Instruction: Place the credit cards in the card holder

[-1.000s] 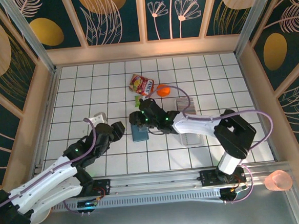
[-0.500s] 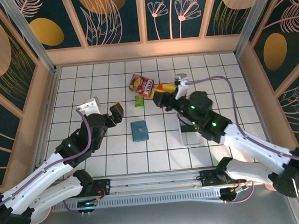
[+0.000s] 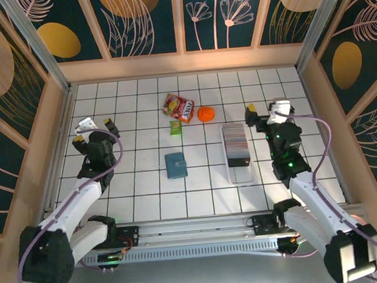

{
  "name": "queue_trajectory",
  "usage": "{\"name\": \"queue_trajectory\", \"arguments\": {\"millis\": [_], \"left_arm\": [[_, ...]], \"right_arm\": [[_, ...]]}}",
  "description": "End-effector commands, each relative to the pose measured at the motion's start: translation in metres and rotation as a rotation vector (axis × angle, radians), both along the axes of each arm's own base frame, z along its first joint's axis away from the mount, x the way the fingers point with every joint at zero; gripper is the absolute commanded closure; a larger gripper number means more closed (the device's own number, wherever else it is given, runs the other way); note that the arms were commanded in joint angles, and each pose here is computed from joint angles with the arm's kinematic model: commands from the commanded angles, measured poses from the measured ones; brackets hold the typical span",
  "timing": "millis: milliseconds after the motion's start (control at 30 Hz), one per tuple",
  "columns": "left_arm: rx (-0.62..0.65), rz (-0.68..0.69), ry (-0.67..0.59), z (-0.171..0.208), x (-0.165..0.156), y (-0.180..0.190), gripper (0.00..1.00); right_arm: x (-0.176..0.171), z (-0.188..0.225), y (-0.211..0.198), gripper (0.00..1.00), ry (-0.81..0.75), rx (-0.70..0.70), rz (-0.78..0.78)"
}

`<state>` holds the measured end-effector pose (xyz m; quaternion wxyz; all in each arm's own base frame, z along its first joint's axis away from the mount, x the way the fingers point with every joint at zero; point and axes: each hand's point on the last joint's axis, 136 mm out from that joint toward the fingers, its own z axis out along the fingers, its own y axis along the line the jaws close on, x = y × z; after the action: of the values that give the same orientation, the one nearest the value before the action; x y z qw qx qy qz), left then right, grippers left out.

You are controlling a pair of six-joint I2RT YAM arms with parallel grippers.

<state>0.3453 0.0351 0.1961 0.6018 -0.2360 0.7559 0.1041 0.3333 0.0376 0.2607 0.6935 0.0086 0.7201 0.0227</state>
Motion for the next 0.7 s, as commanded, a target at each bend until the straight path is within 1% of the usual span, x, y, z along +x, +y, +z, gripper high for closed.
{"name": "queue_trajectory", "arguments": {"millis": [0, 33, 67, 200, 267, 333, 400, 467, 533, 567, 633, 667], "left_arm": [[0.029, 0.005, -0.009, -0.012, 0.009, 0.01, 0.01], [0.042, -0.008, 0.01, -0.023, 0.01, 0.011, 0.01], [0.053, 0.006, 0.015, -0.032, 0.008, 0.016, 0.01], [0.077, 0.025, 0.031, -0.053, 0.003, 0.026, 0.01], [0.087, 0.021, 0.04, -0.064, 0.0, 0.031, 0.01], [0.086, 0.007, 0.043, -0.065, 0.004, 0.033, 0.01], [0.084, -0.021, -0.008, -0.058, 0.008, 0.03, 0.01], [0.092, -0.043, -0.045, -0.052, 0.013, 0.028, 0.01], [0.119, -0.094, -0.069, -0.048, 0.019, 0.023, 0.01], [0.12, -0.096, -0.09, -0.045, 0.02, 0.023, 0.01], [0.078, -0.105, -0.115, -0.044, 0.023, 0.024, 0.01], [0.066, -0.127, -0.162, -0.04, 0.021, 0.021, 0.01]], "right_arm": [[0.005, -0.016, -0.011, 0.01, -0.022, 0.063, 0.03], [0.007, -0.031, -0.018, 0.01, 0.009, 0.068, 0.02], [0.007, -0.045, -0.024, 0.01, 0.036, 0.066, 0.004], [0.004, -0.079, -0.034, 0.01, 0.049, 0.102, 0.004], [0.006, -0.093, -0.031, 0.01, 0.074, 0.107, 0.023], [0.01, -0.103, -0.029, 0.01, 0.082, 0.108, 0.037], [0.013, -0.116, -0.033, 0.01, 0.087, 0.102, 0.018], [0.02, -0.116, -0.036, 0.01, 0.089, 0.117, 0.0], [0.027, -0.11, -0.032, 0.02, 0.055, 0.079, 0.031], [0.03, -0.113, -0.033, 0.02, 0.067, 0.072, 0.022], [0.032, -0.112, -0.039, 0.01, 0.045, 0.053, -0.004], [0.031, -0.11, -0.041, 0.01, 0.018, 0.055, -0.011]]}}
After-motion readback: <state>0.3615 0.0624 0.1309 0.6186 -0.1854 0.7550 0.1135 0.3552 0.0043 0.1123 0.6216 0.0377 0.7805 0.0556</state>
